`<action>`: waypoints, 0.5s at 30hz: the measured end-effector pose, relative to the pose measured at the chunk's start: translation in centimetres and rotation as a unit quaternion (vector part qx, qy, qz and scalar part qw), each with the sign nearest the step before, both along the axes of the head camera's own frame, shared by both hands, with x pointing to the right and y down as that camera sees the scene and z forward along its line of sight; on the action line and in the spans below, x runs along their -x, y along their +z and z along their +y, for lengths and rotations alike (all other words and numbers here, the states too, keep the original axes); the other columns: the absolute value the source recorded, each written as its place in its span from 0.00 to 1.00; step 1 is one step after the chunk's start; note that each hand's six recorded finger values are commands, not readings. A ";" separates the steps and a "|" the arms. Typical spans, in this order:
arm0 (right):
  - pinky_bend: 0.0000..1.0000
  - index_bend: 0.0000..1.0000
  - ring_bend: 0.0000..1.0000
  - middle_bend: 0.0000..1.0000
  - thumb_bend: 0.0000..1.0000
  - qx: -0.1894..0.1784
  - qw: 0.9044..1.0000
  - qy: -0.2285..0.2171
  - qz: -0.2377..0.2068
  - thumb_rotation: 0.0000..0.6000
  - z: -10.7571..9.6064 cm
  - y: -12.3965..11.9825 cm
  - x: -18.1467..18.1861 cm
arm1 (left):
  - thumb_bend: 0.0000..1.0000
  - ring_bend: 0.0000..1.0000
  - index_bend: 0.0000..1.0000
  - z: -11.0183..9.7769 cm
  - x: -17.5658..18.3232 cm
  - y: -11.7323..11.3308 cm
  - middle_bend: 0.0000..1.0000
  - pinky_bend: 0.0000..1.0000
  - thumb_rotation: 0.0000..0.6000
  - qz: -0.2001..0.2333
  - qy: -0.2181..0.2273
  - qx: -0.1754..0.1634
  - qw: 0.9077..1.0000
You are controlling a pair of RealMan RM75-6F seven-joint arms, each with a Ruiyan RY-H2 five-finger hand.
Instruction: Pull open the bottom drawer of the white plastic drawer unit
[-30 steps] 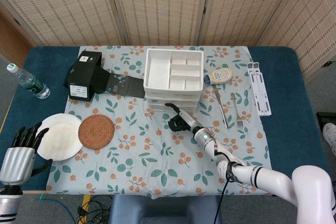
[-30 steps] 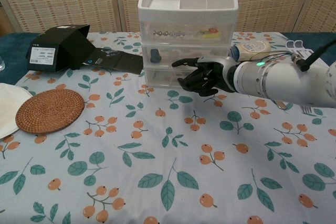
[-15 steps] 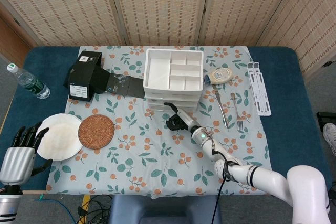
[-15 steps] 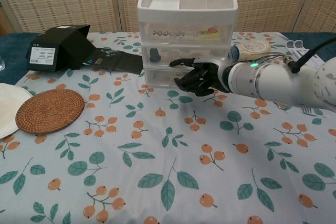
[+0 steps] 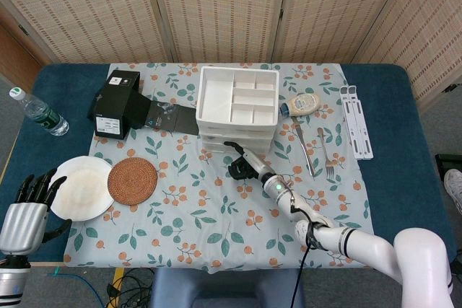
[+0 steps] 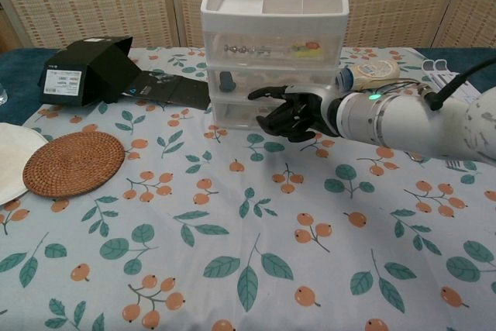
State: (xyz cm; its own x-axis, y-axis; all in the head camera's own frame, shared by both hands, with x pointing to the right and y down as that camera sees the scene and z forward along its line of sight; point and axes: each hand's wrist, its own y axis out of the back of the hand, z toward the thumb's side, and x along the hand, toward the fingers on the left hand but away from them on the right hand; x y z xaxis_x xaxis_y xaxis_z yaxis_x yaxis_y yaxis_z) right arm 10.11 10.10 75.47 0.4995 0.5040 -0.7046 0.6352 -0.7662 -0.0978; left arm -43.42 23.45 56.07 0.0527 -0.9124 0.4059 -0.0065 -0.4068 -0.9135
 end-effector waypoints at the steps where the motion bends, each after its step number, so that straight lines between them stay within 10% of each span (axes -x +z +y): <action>1: 0.99 0.10 0.93 0.80 0.59 -0.001 1.000 -0.001 0.000 1.00 0.1 0.0 0.0 | 0.17 0.11 0.14 0.0 0.0 0.0 0.07 0.07 1.00 0.000 0.000 0.000 1.000; 15: 0.99 0.11 0.93 0.80 0.59 -0.001 1.000 -0.020 -0.003 1.00 1.4 -0.8 -0.7 | 0.17 0.11 0.14 0.1 -0.1 0.2 0.07 0.07 1.00 0.000 0.002 0.003 1.000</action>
